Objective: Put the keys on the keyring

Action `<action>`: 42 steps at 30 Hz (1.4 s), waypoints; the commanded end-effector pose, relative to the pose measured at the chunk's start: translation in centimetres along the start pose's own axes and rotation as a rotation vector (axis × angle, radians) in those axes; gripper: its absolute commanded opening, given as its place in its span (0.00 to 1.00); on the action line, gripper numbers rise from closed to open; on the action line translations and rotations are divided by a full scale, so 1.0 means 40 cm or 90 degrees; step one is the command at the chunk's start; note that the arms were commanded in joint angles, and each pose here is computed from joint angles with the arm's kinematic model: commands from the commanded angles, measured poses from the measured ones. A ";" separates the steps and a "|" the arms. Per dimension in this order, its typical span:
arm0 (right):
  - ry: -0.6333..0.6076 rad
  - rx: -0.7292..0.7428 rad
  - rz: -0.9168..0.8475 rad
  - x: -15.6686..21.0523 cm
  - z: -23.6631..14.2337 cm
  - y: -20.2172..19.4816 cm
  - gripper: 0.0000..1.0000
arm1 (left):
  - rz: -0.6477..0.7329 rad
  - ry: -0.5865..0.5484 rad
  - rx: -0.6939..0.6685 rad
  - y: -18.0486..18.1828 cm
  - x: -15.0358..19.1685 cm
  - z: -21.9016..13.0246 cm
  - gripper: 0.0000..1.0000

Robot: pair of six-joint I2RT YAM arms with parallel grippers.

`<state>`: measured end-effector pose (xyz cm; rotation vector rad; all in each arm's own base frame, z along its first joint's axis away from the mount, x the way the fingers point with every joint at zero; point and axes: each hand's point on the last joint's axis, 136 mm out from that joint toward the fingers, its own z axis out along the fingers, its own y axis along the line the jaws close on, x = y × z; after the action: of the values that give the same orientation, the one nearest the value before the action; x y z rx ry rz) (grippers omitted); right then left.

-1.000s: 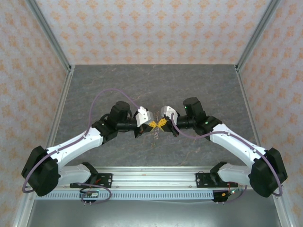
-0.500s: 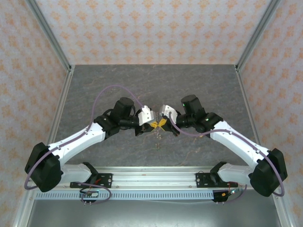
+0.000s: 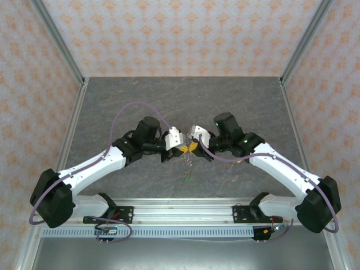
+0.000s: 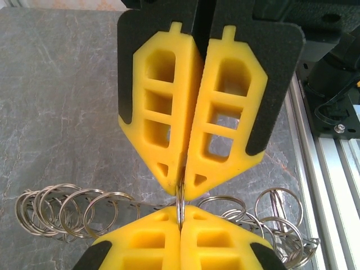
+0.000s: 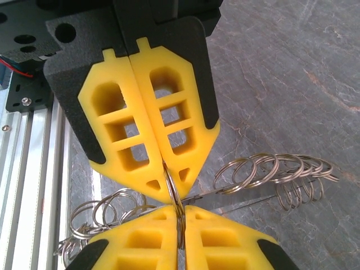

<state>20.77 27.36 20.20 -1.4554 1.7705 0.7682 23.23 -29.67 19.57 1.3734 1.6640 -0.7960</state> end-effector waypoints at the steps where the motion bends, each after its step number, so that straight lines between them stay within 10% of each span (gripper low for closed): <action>1: -0.048 -0.001 -0.038 -0.039 -0.003 0.000 0.10 | 0.016 -0.049 0.010 -0.016 -0.043 -0.012 0.00; 42: -0.048 -0.005 -0.039 -0.052 -0.010 0.005 0.00 | 0.004 -0.022 -0.019 0.009 -0.029 -0.005 0.14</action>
<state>20.72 27.52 20.30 -1.4468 1.7277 0.7865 23.67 -29.25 19.24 1.3258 1.6933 -0.7672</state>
